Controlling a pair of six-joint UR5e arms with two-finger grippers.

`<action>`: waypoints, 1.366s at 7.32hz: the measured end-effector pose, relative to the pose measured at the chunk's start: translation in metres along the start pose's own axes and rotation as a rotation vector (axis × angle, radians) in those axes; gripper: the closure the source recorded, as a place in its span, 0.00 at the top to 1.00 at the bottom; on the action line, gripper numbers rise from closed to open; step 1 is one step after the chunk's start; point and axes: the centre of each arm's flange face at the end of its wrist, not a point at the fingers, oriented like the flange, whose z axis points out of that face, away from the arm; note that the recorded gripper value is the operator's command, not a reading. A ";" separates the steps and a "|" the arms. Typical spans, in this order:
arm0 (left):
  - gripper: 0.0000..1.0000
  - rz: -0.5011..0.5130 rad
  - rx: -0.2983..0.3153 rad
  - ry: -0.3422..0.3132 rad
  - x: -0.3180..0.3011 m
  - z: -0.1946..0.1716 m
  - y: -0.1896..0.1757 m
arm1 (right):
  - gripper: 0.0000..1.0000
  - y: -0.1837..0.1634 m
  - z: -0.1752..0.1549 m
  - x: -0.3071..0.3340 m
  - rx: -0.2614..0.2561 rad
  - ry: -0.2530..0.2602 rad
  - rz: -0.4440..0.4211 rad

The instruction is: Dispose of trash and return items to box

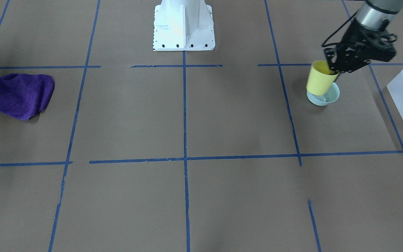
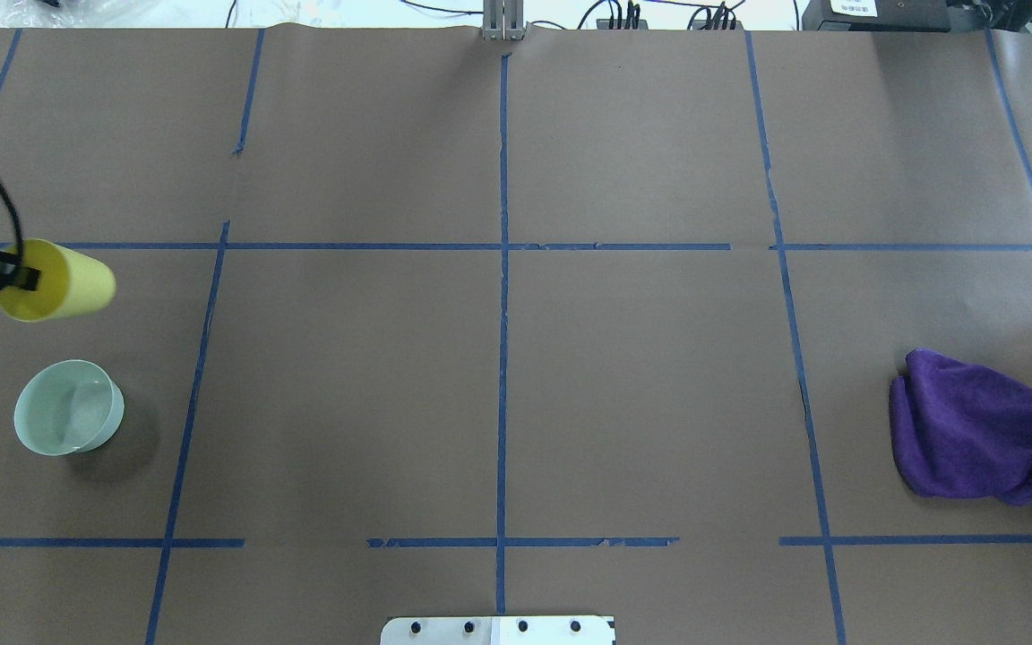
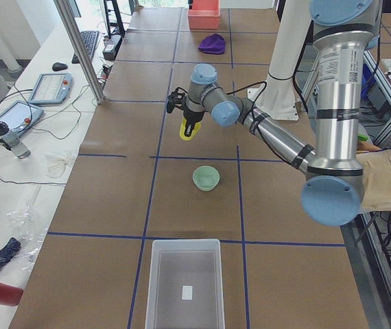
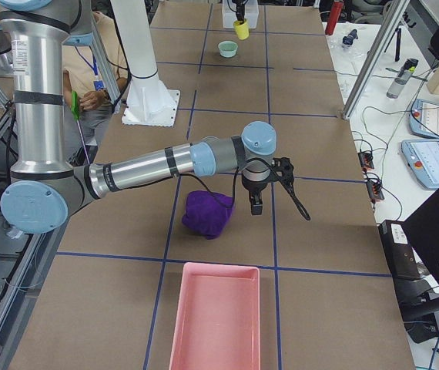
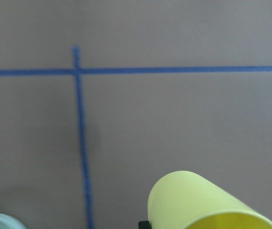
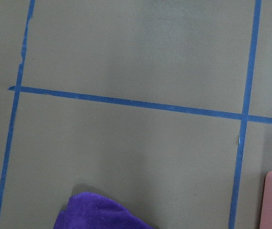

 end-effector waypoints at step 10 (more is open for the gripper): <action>0.00 0.165 -0.258 0.058 -0.441 0.087 0.129 | 1.00 0.001 0.003 0.001 -0.007 -0.003 0.004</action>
